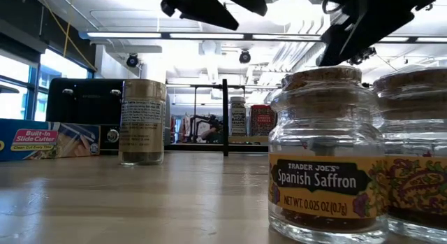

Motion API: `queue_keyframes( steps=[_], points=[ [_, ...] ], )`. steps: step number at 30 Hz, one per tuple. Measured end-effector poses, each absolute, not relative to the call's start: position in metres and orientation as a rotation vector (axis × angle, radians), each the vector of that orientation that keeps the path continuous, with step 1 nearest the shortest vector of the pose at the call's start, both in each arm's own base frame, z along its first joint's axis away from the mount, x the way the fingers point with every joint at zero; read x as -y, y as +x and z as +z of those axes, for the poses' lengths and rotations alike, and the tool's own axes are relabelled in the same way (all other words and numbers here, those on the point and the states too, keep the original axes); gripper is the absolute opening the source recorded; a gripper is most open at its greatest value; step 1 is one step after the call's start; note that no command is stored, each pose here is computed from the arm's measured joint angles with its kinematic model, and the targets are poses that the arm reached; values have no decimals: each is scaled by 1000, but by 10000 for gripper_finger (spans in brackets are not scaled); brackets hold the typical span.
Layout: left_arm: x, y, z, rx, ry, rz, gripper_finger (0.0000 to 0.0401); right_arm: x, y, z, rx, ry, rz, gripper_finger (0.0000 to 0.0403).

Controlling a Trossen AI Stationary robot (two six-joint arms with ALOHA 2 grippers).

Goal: Shelf spices
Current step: Put the top right brown seasoning bottle on the shelf

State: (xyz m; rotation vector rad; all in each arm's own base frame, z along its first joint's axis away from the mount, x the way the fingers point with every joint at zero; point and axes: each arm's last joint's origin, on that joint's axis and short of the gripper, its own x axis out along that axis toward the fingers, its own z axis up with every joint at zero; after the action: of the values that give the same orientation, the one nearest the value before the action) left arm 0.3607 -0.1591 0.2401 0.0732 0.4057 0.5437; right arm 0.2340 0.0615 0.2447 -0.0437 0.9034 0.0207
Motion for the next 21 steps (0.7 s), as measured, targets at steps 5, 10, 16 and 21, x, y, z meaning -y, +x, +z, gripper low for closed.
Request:
queue_keyframes(
  steps=[5, 10, 16, 21],
  points=[
    [160, 358, 238, -416, 72, 566, 307, -46, 248, 242, -950, -81, 11, 332],
    [158, 358, 237, -426, 79, 570, 307, -37, 259, 239, -1013, -117, 17, 332],
    [158, 357, 235, -436, 71, 576, 307, -29, 265, 226, -1111, -83, 57, 332],
    [158, 356, 235, -440, 74, 577, 307, -29, 269, 216, -1152, -94, 90, 332]
  ],
)
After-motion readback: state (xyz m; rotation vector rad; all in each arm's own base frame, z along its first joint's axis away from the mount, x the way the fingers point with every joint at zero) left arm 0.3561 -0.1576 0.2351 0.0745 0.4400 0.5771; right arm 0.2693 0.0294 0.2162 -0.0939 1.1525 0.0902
